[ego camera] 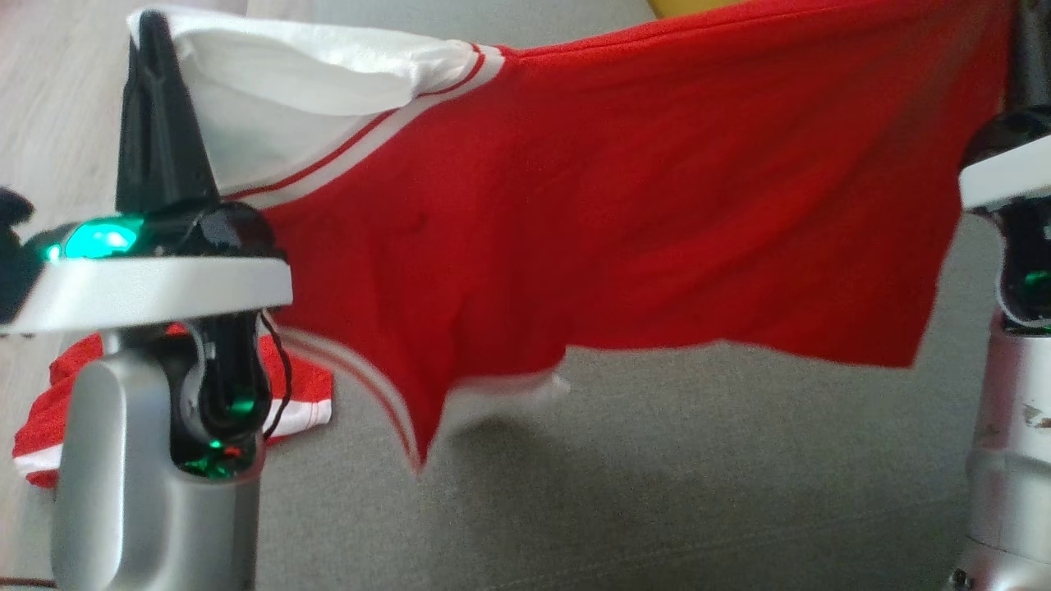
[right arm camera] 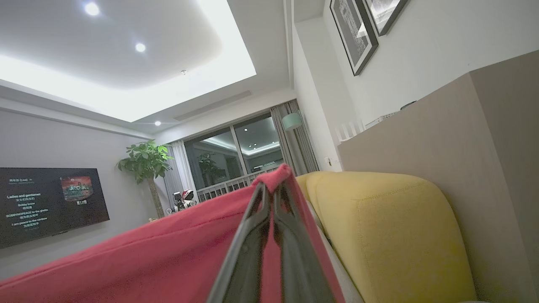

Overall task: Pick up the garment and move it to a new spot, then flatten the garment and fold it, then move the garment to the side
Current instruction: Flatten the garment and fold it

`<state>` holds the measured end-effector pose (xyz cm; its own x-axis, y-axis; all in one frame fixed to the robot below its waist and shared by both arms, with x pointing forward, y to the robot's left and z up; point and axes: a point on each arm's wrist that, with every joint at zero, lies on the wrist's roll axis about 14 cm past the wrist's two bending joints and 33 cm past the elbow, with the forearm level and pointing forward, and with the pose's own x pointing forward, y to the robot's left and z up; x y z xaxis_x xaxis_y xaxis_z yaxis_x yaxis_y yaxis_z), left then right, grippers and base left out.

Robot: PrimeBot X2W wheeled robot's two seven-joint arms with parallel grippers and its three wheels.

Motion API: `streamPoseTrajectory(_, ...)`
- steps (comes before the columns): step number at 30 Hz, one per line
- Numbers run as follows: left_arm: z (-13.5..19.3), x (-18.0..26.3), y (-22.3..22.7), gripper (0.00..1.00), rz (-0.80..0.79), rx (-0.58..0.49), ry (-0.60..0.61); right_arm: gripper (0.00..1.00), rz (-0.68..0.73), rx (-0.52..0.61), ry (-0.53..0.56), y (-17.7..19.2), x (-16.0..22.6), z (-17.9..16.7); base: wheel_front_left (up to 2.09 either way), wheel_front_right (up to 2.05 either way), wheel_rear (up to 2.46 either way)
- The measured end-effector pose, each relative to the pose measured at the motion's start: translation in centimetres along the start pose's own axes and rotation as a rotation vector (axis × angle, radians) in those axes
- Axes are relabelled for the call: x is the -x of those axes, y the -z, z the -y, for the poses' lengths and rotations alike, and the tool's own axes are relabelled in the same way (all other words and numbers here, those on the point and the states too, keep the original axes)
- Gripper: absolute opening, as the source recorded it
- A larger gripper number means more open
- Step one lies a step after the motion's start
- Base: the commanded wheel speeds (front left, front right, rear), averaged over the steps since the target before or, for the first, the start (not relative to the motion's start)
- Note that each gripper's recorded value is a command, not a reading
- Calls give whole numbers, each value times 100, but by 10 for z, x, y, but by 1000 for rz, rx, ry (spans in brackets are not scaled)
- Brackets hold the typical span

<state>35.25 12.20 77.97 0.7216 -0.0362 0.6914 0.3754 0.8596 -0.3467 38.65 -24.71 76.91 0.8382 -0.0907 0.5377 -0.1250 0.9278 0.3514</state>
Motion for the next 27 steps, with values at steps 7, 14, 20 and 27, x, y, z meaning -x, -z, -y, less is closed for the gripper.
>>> streamPoseTrajectory(7,4,-18,0,0,-43,-31,12,0,-49,48,30,-2,1,10,0,0,0)
streamPoseTrajectory(14,-31,-75,78,0,-307,-162,58,0,-265,83,96,67,-45,32,0,0,0)
streamPoseTrajectory(20,-53,-155,128,0,-341,-298,116,0,-254,70,102,95,-138,28,0,0,0)
streamPoseTrajectory(27,-78,-225,151,0,-154,-412,126,0,18,159,38,107,-218,9,0,0,0)
